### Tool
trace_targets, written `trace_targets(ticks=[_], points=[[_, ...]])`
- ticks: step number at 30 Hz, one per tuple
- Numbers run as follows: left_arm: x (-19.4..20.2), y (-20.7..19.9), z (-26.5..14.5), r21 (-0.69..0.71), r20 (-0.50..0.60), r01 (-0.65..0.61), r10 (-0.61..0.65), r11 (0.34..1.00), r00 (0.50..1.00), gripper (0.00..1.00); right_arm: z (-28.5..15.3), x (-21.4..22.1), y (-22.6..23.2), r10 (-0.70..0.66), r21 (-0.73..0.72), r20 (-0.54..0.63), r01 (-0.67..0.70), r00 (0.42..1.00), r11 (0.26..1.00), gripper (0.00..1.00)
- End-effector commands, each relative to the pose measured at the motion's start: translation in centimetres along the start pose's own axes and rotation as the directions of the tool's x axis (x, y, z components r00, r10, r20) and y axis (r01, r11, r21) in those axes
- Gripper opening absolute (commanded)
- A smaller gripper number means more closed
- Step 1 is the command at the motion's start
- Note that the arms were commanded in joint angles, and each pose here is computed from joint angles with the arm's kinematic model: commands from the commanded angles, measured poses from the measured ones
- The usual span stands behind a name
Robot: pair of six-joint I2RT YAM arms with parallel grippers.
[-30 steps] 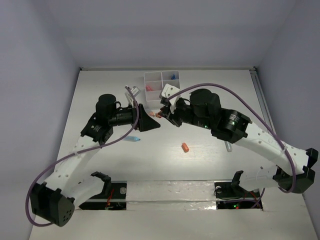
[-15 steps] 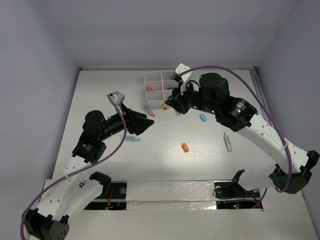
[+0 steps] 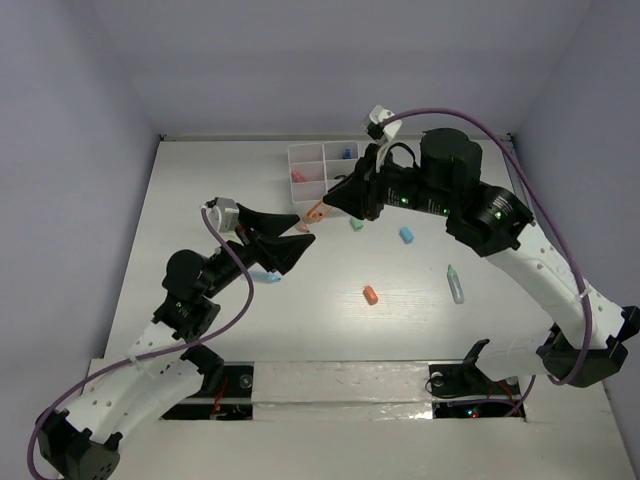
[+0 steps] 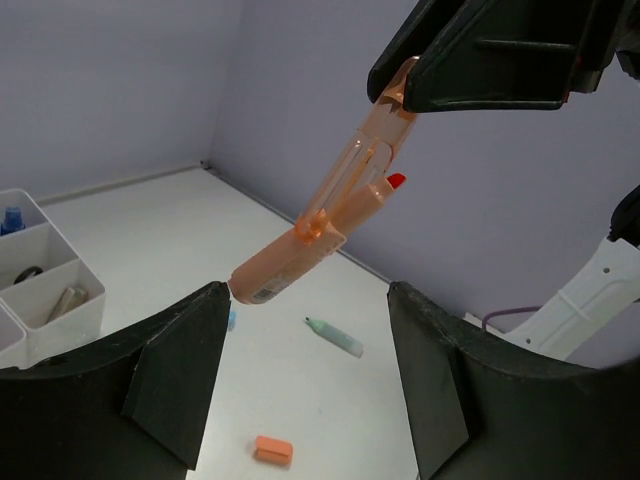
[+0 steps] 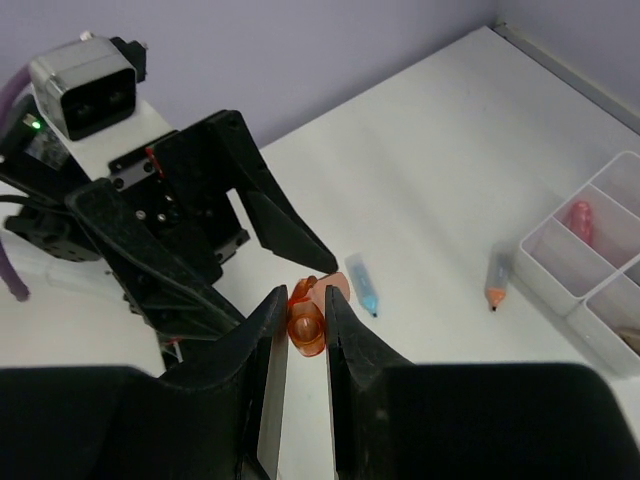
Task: Sort the stationery into containers
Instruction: Close the pen cap on the pen.
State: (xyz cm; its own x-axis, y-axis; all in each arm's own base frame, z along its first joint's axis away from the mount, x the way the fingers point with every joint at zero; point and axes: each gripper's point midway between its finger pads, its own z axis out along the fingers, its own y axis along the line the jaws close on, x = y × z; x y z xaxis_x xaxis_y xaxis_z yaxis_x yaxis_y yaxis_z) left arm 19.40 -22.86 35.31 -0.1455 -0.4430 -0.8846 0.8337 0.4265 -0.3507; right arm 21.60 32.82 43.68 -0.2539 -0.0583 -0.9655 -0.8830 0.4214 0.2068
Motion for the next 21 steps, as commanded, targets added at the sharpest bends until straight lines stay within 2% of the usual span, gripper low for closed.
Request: trace_targets(ticks=[1, 9, 11, 16, 21], points=[[-3.9, -1.4, 0.7, 0.039, 0.161, -0.100, 0.093, 0.994, 0.983, 0.61, -0.7, -3.3, 1.6, 0.038, -0.064, 0.082, -0.033, 0.996, 0.997, 0.00], [-5.0, -1.6, 0.7, 0.027, 0.189, -0.135, 0.127, 0.991, 0.974, 0.60, -1.6, -4.2, 2.9, 0.059, -0.114, 0.095, -0.048, 0.994, 0.992, 0.00], [-5.1, -2.0, 0.7, 0.049, 0.189, -0.134, 0.122, 0.990, 0.974, 0.55, -1.5, -4.2, 3.0, 0.066, -0.117, 0.094, -0.055, 0.993, 0.992, 0.00], [-5.2, -3.0, 1.0, 0.092, 0.175, -0.128, 0.110, 0.988, 0.978, 0.36, -1.6, -4.4, 3.1, 0.071, -0.121, 0.098, -0.058, 0.993, 0.991, 0.00], [-5.4, -3.9, 0.7, 0.130, 0.176, -0.122, 0.098, 0.984, 0.980, 0.32, -1.9, -4.8, 3.2, 0.071, -0.122, 0.120, -0.056, 0.990, 0.991, 0.00]])
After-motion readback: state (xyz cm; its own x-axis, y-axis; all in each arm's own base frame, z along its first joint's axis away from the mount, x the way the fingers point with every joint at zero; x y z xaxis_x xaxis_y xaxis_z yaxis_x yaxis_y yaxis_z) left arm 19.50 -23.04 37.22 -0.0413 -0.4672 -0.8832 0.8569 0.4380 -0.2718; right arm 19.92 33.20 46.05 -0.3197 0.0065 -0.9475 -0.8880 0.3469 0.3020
